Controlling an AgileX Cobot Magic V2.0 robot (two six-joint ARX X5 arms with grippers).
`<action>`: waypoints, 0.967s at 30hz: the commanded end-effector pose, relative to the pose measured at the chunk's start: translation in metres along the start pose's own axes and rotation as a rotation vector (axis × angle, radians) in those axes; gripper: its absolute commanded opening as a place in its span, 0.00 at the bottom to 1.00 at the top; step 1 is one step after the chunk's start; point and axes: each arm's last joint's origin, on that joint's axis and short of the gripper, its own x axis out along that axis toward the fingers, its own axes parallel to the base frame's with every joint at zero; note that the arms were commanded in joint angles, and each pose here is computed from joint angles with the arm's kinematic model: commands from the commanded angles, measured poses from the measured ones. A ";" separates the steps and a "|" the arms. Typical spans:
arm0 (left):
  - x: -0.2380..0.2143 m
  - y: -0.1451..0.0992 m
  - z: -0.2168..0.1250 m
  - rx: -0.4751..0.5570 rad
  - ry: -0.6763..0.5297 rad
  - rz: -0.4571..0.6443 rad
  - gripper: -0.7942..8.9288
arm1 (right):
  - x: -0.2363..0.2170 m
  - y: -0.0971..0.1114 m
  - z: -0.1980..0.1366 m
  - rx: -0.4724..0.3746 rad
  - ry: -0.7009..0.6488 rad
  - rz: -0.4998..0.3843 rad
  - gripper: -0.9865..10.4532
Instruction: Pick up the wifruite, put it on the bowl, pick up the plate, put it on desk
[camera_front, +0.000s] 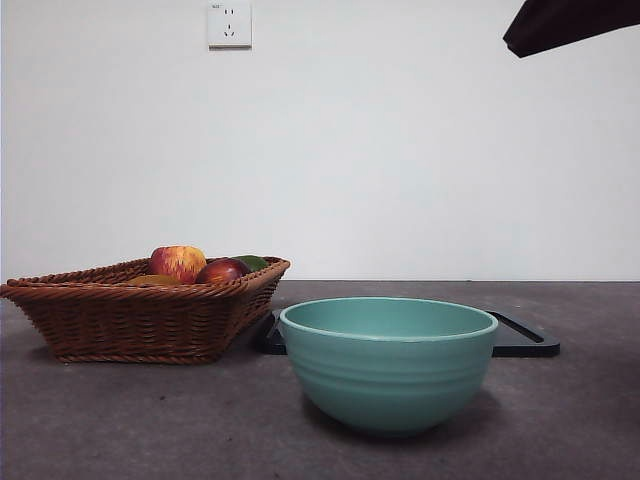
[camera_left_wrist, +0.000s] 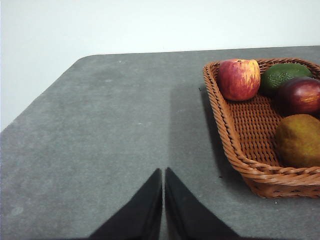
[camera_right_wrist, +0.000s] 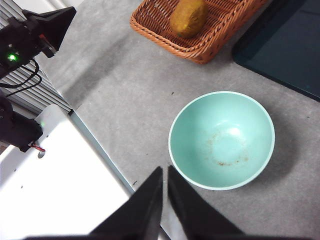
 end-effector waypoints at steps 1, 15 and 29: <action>0.002 0.000 -0.007 -0.004 0.026 0.000 0.09 | 0.000 0.002 0.003 -0.012 -0.008 0.010 0.09; 0.002 0.000 -0.007 -0.004 0.026 0.000 0.09 | 0.000 0.002 0.003 -0.012 -0.008 0.010 0.09; 0.002 0.000 -0.007 -0.004 0.026 0.000 0.09 | -0.006 -0.001 0.003 -0.059 -0.046 -0.035 0.09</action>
